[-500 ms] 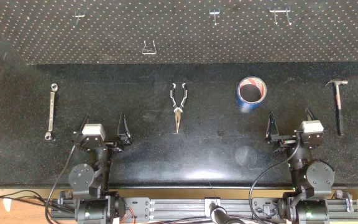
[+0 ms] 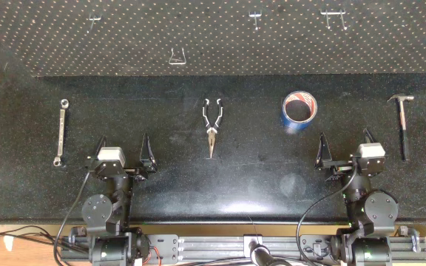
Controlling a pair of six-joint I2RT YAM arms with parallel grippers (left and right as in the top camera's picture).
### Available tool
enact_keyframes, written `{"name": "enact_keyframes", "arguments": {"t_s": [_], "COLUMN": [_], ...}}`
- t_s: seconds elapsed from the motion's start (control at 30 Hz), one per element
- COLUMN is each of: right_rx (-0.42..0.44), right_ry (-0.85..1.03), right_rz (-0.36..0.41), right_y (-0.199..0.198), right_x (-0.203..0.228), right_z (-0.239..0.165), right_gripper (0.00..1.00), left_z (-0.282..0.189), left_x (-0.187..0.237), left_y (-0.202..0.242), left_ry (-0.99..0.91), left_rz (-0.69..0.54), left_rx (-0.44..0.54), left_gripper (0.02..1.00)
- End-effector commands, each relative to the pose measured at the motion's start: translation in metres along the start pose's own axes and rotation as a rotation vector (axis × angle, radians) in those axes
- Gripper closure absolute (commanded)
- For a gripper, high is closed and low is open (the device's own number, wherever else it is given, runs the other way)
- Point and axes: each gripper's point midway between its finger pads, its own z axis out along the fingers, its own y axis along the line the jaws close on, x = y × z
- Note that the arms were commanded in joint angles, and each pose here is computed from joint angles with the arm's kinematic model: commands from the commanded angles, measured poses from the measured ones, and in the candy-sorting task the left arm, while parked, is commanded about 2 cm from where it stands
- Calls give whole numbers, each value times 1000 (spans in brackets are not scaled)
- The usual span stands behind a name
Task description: Place Tools Onto Pegboard
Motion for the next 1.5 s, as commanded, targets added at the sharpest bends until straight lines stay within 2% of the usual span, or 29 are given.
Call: {"name": "enact_keyframes", "arguments": {"t_s": [0.03, 0.37, 0.43, 0.53, 0.57, 0.7, 0.8, 0.83, 0.93, 1.03, 1.1, 1.2, 1.23, 1.37, 1.5], "right_rx": [7, 7, 6, 7, 7, 7, 7, 7, 7, 7, 7, 6, 7, 7, 7], "right_ry": [-5, -5, -5, -5, -5, -5, -5, -5, -5, -5, -5, -5, -5, -5, -5], "right_rz": [-7, -7, -7, -8, -7, -8, -7, -7, -8, -8, -7, -7, -8, -8, -8], "right_y": [-1, -1, -1, -1, -1, -1, -1, -1, -1, -1, -1, -1, -1, -1, -1], "right_x": [0, 0, 0, 0, 0, 0, 0, 0, 0, 0, 0, 0, 0, 0, 0], "right_z": [-1, -1, -1, -1, -1, -1, -1, -1, -1, -1, -1, -1, -1, -1, -1], "right_gripper": [25, 27, 25, 25, 25, 25, 25, 25, 25, 25, 25, 25, 25, 25, 25], "left_z": [0, 0, 2, 12, 19, 27, 20, 19, 8, -12, -31, -32, -28, -1, 30], "left_x": [1, 1, 7, 11, 9, 11, 3, 2, -3, 1, 17, 32, 41, 45, 32], "left_y": [0, -1, 4, 26, 37, 61, 79, 85, 124, 152, 165, 171, 173, 190, 216], "left_ry": [2, 2, 50, 194, 268, 594, 868, 935, 988, 1032, 1085, 1114, 1138, 1143, 1120], "left_rz": [-8, -8, -8, -16, -15, 2, 158, 169, 101, 80, 28, 1, 4, -19, -18], "left_rx": [-2, 1, -25, -134, -190, -318, -368, -372, -467, -463, -364, -278, -236, -192, -191], "left_gripper": [23, 23, 23, 23, 25, 23, 20, 25, 25, 25, 25, 25, 25, 25, 25]}}
